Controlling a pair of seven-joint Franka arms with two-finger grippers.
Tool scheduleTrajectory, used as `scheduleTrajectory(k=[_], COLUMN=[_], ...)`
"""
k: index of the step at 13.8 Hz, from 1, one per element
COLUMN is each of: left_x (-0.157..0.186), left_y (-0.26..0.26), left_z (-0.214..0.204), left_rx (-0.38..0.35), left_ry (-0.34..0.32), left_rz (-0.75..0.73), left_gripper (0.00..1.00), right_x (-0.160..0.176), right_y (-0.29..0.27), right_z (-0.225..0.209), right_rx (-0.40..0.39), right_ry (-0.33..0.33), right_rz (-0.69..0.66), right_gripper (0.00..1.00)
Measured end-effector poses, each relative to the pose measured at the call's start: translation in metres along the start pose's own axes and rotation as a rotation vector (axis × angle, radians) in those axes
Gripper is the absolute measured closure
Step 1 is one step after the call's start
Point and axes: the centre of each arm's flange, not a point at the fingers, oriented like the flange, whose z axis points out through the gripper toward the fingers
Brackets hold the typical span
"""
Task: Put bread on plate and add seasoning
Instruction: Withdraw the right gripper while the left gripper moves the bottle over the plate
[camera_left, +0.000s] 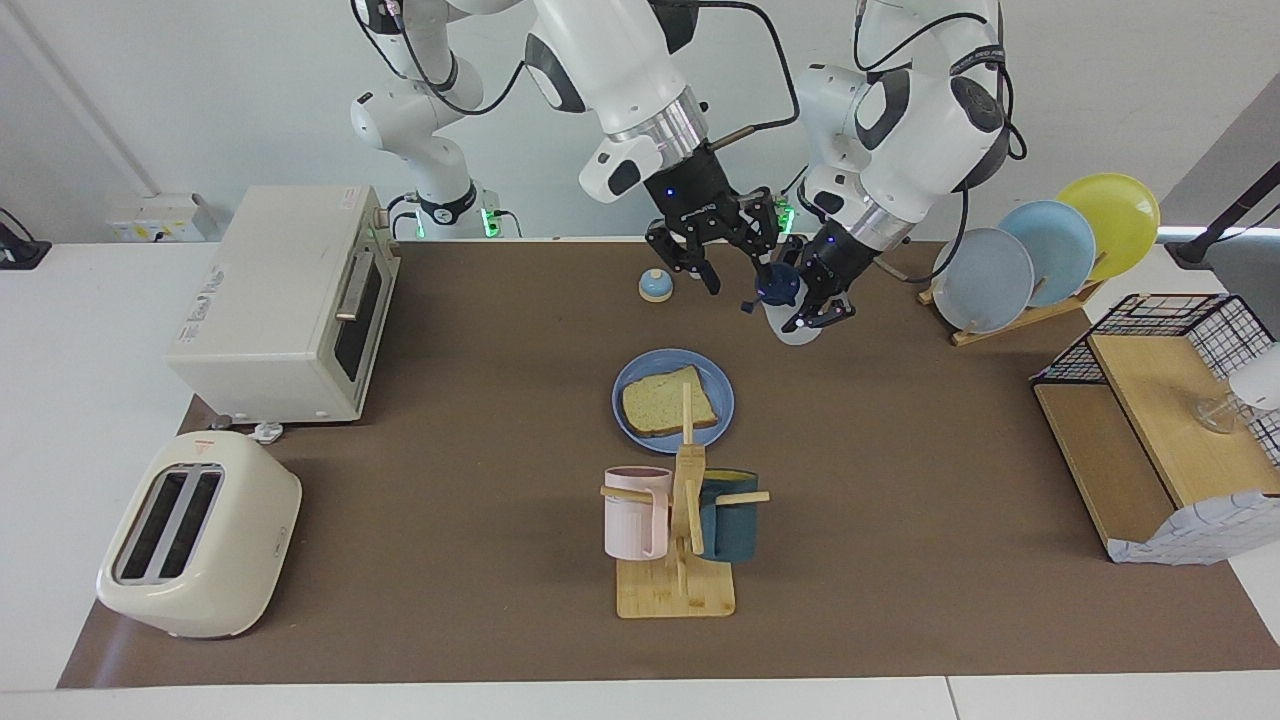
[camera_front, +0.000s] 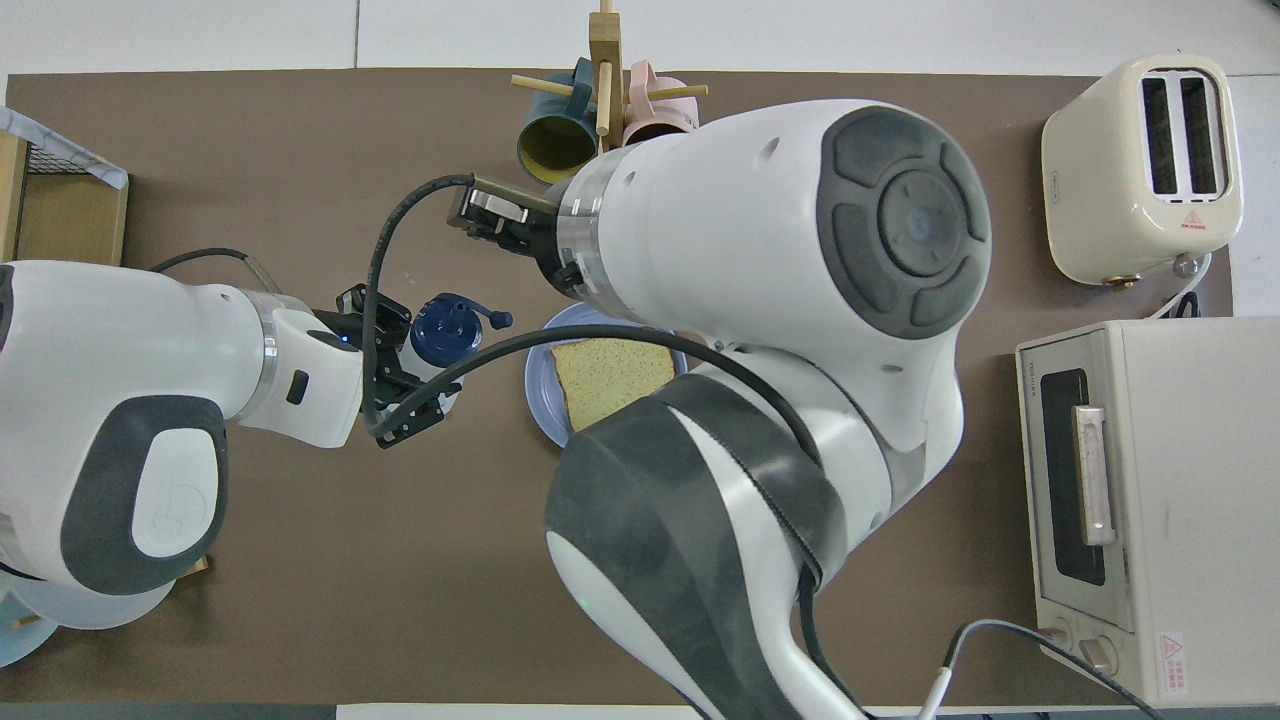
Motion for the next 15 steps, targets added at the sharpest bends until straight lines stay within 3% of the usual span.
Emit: scheduleTrajectory(k=[2, 6, 11, 15], left_x=[0.001, 0.004, 0.02, 0.044], left_y=[0.0, -0.002, 0.003, 0.025], left_z=[-0.001, -0.005, -0.004, 0.008], left_rx=[0.006, 0.06, 0.122, 0.158], left_ry=[0.001, -0.064, -0.169, -0.256], left_rz=[0.002, 0.065, 0.176, 0.25], left_gripper=[0.58, 0.58, 0.58, 0.58], right_x=[0.023, 0.056, 0.093, 0.104], right_y=[0.031, 0.1, 0.209, 0.281], right_z=[-0.003, -0.044, -0.124, -0.154], right_rx=[-0.096, -0.328, -0.504, -0.54], right_ry=[-0.015, -0.07, -0.162, -0.253], right_rz=[-0.059, -0.103, -0.091, -0.127], right_gripper=[0.0, 0.0, 0.0, 0.0])
